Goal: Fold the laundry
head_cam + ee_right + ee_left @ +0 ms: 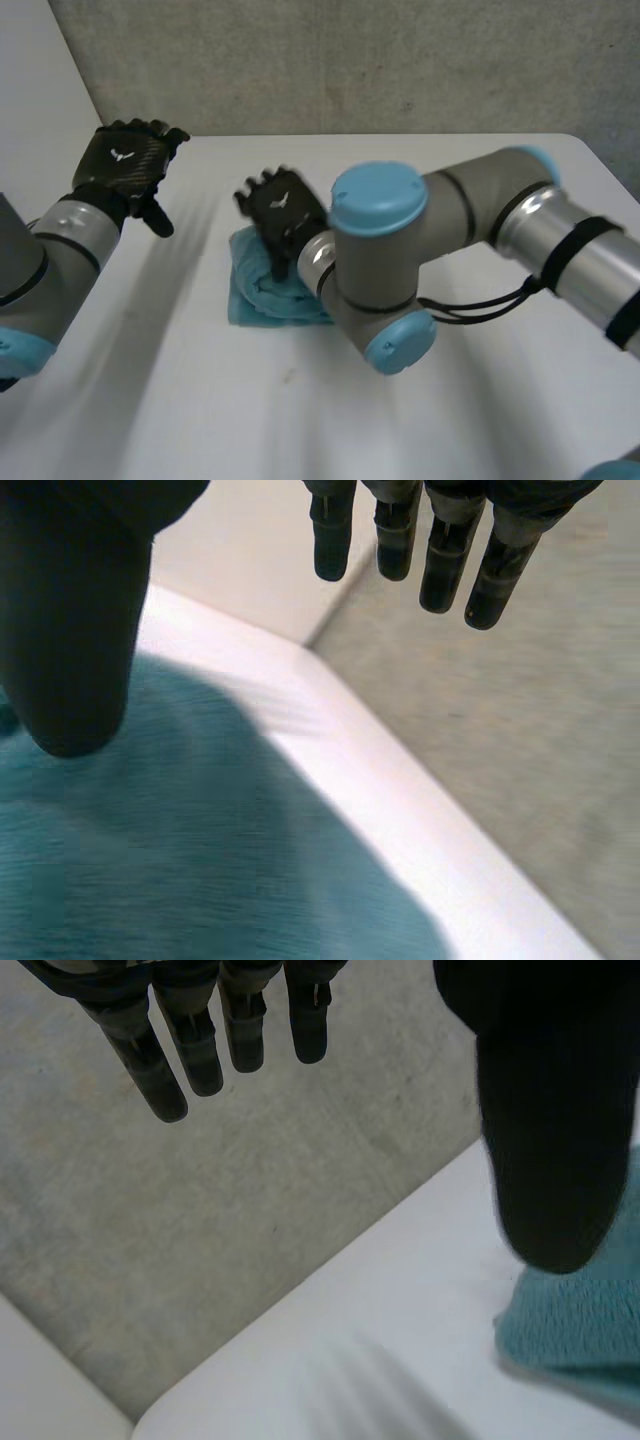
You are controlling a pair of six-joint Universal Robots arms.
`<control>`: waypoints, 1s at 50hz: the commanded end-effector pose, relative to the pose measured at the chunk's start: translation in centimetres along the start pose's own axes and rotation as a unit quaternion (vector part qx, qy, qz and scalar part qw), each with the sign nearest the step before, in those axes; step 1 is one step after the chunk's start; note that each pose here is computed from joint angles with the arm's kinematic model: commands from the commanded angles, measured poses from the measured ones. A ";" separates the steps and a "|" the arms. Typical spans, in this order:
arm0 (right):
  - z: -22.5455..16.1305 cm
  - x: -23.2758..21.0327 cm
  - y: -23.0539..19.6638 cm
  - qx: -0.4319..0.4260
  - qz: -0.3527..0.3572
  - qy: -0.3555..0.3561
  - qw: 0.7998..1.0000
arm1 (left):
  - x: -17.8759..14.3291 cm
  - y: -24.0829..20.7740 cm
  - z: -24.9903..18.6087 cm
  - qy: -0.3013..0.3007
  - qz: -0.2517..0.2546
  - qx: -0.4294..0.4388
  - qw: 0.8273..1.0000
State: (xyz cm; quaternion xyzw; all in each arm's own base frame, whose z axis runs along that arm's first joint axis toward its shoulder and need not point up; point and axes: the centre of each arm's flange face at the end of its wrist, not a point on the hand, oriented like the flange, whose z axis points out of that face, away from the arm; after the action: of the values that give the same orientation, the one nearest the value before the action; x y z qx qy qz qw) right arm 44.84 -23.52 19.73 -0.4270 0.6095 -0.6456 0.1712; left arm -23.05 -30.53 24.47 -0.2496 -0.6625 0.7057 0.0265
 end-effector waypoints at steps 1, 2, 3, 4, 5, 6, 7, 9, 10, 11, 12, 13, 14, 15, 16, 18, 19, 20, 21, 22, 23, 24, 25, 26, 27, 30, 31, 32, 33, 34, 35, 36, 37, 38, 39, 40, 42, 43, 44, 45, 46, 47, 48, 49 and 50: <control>-1.5 4.7 -0.7 -0.015 0.062 0.060 0.996 | 4.1 -1.4 2.4 0.061 -0.057 0.021 0.996; -1.5 5.2 -0.5 -0.017 0.075 0.062 0.995 | 4.5 -1.4 2.6 0.067 -0.070 0.017 0.995; -1.6 5.7 0.0 -0.023 0.103 0.059 0.993 | 5.1 -1.1 3.0 0.076 -0.095 0.004 0.993; -1.6 6.0 0.3 -0.027 0.115 0.058 0.991 | 5.8 -0.5 3.3 0.086 -0.119 -0.013 0.989; -1.7 6.4 0.7 -0.032 0.138 0.053 0.988 | 6.0 -0.2 3.5 0.089 -0.131 -0.022 0.987; -1.6 6.7 0.9 -0.035 0.150 0.049 0.987 | 6.4 0.2 3.6 0.093 -0.139 -0.032 0.985; -1.7 7.2 1.3 -0.044 0.172 0.044 0.983 | 6.7 0.5 3.6 0.097 -0.147 -0.040 0.984; -1.5 8.1 2.5 -0.057 0.193 0.044 0.979 | 7.6 1.2 3.6 0.107 -0.156 -0.055 0.980; -1.3 8.5 3.2 -0.065 0.203 0.045 0.976 | 7.9 1.6 3.6 0.109 -0.157 -0.063 0.980; -1.2 8.8 3.9 -0.073 0.212 0.046 0.973 | 8.2 2.5 3.6 0.108 -0.157 -0.077 0.979; -1.0 8.9 4.6 -0.080 0.221 0.045 0.971 | 8.3 2.9 3.6 0.108 -0.157 -0.084 0.978; -1.0 8.9 4.7 -0.080 0.221 0.045 0.971 | 8.3 2.9 3.6 0.108 -0.157 -0.085 0.978; -0.7 8.9 5.8 -0.091 0.233 0.043 0.967 | 8.6 3.8 3.5 0.106 -0.157 -0.097 0.977; -0.4 9.1 6.8 -0.101 0.242 0.044 0.964 | 8.7 4.9 3.3 0.098 -0.153 -0.116 0.976; -0.3 9.0 7.6 -0.115 0.247 0.043 0.961 | 8.7 5.3 3.2 0.096 -0.152 -0.122 0.976; -0.2 8.9 8.6 -0.136 0.253 0.041 0.957 | 8.8 6.2 2.9 0.094 -0.148 -0.137 0.975; -0.1 8.9 8.8 -0.140 0.254 0.041 0.956 | 8.9 6.6 2.8 0.095 -0.144 -0.144 0.974; -0.1 8.9 9.3 -0.147 0.256 0.041 0.954 | 8.9 6.7 2.8 0.095 -0.144 -0.144 0.974; 0.0 9.0 9.6 -0.153 0.258 0.042 0.953 | 9.0 7.4 2.5 0.097 -0.136 -0.154 0.974; 0.1 9.2 10.0 -0.160 0.259 0.043 0.952 | 9.0 7.4 2.5 0.097 -0.135 -0.154 0.974; 0.1 9.3 10.1 -0.162 0.258 0.043 0.952 | 9.0 8.4 1.8 0.102 -0.108 -0.170 0.974; 0.2 9.3 10.2 -0.163 0.258 0.042 0.951 | 9.0 8.4 1.8 0.102 -0.108 -0.170 0.974; 0.2 9.3 10.1 -0.162 0.256 0.042 0.952 | 9.0 8.6 1.7 0.104 -0.100 -0.173 0.974; 0.3 9.3 10.1 -0.162 0.255 0.041 0.952 | 9.1 9.0 1.3 0.110 -0.078 -0.178 0.975; 0.4 9.4 9.9 -0.158 0.253 0.040 0.953 | 9.1 9.0 1.2 0.111 -0.070 -0.178 0.975; 0.5 9.5 9.9 -0.157 0.250 0.041 0.955 | 9.1 9.2 1.1 0.114 -0.058 -0.180 0.975; 0.5 9.5 9.8 -0.157 0.248 0.040 0.955 | 9.1 9.2 1.0 0.116 -0.049 -0.179 0.976; 0.5 9.5 9.8 -0.157 0.248 0.040 0.955 | 9.2 9.2 1.0 0.118 -0.042 -0.178 0.976; 0.3 9.5 9.5 -0.158 0.239 0.038 0.957 | 9.1 9.2 1.0 0.117 -0.041 -0.178 0.976; 0.3 9.5 9.4 -0.158 0.236 0.037 0.958 | 9.0 9.0 1.2 0.116 -0.039 -0.173 0.977; 0.3 9.5 9.4 -0.159 0.234 0.036 0.958 | 9.0 8.8 1.3 0.116 -0.039 -0.171 0.978; 0.2 9.5 9.3 -0.160 0.231 0.037 0.959 | 8.9 8.6 1.4 0.116 -0.040 -0.167 0.978; 0.2 9.5 9.3 -0.161 0.229 0.037 0.959 | 8.9 8.3 1.5 0.115 -0.040 -0.163 0.979; 0.1 9.5 9.1 -0.160 0.227 0.037 0.960 | 8.5 7.2 1.8 0.110 -0.040 -0.146 0.982; 0.0 9.8 8.3 -0.153 0.222 0.039 0.962 | 8.2 6.5 1.9 0.106 -0.040 -0.137 0.984; 0.0 9.8 8.3 -0.153 0.222 0.039 0.962 | 8.0 5.7 2.1 0.102 -0.041 -0.126 0.986; -0.5 10.7 5.9 -0.130 0.214 0.048 0.967 | 7.1 3.1 2.3 0.092 -0.043 -0.090 0.991; -0.8 11.1 4.9 -0.120 0.213 0.050 0.968 | 6.8 2.1 2.3 0.088 -0.042 -0.076 0.992; -0.8 11.1 4.8 -0.119 0.213 0.050 0.968 | 6.5 1.2 2.3 0.085 -0.042 -0.063 0.993; -1.4 11.9 2.7 -0.096 0.207 0.057 0.972 | 5.9 -0.9 2.1 0.077 -0.042 -0.035 0.996; -2.2 12.5 0.7 -0.076 0.203 0.063 0.974 | 5.5 -2.0 2.0 0.072 -0.041 -0.020 0.996; -3.1 13.3 -1.4 -0.052 0.197 0.075 0.976 | 5.1 -3.0 1.9 0.066 -0.042 -0.006 0.997; -3.6 13.8 -2.4 -0.040 0.193 0.085 0.977 | 4.8 -4.0 1.8 0.062 -0.044 0.007 0.997; -4.7 15.2 -4.1 -0.015 0.185 0.112 0.976 | 4.3 -5.1 1.6 0.057 -0.048 0.020 0.997; -5.3 15.9 -5.0 -0.002 0.180 0.129 0.975 | 4.0 -6.1 1.3 0.053 -0.053 0.033 0.997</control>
State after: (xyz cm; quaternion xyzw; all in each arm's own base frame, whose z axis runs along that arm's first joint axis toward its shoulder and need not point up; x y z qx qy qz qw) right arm 36.04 -31.98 21.31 -0.2674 0.7539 -0.5576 0.2217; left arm -29.27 -30.35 21.93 -0.2800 -0.7056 0.6438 0.0958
